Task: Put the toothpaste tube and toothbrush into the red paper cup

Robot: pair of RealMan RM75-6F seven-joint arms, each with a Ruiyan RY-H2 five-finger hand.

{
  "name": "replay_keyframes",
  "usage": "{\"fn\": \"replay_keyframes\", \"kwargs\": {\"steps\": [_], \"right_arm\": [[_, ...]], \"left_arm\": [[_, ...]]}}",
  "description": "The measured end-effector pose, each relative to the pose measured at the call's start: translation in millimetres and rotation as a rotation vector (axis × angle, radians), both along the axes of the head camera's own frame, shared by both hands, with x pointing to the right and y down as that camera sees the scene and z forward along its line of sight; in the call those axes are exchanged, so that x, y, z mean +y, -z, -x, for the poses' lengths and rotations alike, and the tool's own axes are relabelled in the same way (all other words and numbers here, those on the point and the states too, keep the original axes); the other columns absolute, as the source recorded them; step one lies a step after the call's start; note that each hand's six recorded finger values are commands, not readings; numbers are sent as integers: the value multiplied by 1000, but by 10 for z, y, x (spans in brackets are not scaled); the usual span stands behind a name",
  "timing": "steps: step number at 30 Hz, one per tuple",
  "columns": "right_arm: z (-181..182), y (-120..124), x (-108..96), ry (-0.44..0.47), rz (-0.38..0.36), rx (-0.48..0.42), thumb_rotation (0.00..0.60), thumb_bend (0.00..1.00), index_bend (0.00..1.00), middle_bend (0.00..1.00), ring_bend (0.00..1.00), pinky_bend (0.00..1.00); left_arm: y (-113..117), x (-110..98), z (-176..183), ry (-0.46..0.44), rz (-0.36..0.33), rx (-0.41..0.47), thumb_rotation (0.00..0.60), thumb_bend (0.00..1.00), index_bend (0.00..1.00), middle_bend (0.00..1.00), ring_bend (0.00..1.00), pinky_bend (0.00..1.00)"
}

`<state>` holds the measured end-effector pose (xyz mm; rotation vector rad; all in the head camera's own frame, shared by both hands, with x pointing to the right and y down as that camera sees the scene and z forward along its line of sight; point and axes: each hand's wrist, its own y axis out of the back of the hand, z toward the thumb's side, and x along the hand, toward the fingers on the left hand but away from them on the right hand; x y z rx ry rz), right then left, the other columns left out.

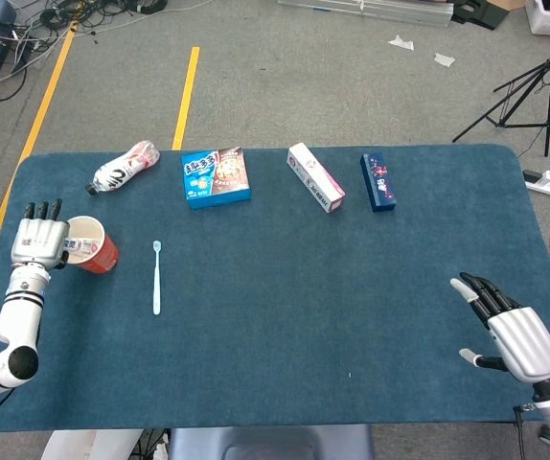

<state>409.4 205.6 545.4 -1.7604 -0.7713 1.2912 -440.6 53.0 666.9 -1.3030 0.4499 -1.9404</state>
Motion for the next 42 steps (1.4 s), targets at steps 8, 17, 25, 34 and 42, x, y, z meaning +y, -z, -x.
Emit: {"fn": "replay_keyframes", "kwargs": {"steps": [8, 17, 25, 34, 42], "right_arm": [[-10, 3, -7, -4, -1, -2, 600, 0, 74, 92, 110, 435], [-30, 12, -8, -8, -3, -4, 600, 0, 74, 92, 110, 435], [-32, 5, -5, -9, -1, -5, 600, 0, 74, 92, 110, 435], [-33, -5, -4, -9, 1, -6, 600, 0, 74, 92, 110, 434], [-41, -2, -3, -12, -1, -9, 600, 0, 74, 92, 110, 434]], "left_arm": [[-50, 19, -18, -4, 14, -3, 600, 397, 868, 0, 0, 0], [-78, 36, -27, -3, 24, -8, 600, 397, 720, 0, 0, 0], [-82, 47, -14, 0, 27, -14, 600, 397, 643, 0, 0, 0], [-80, 36, -29, 0, 20, -9, 600, 397, 606, 0, 0, 0], [-82, 37, -28, 0, 21, -13, 600, 397, 500, 0, 0, 0]]}}
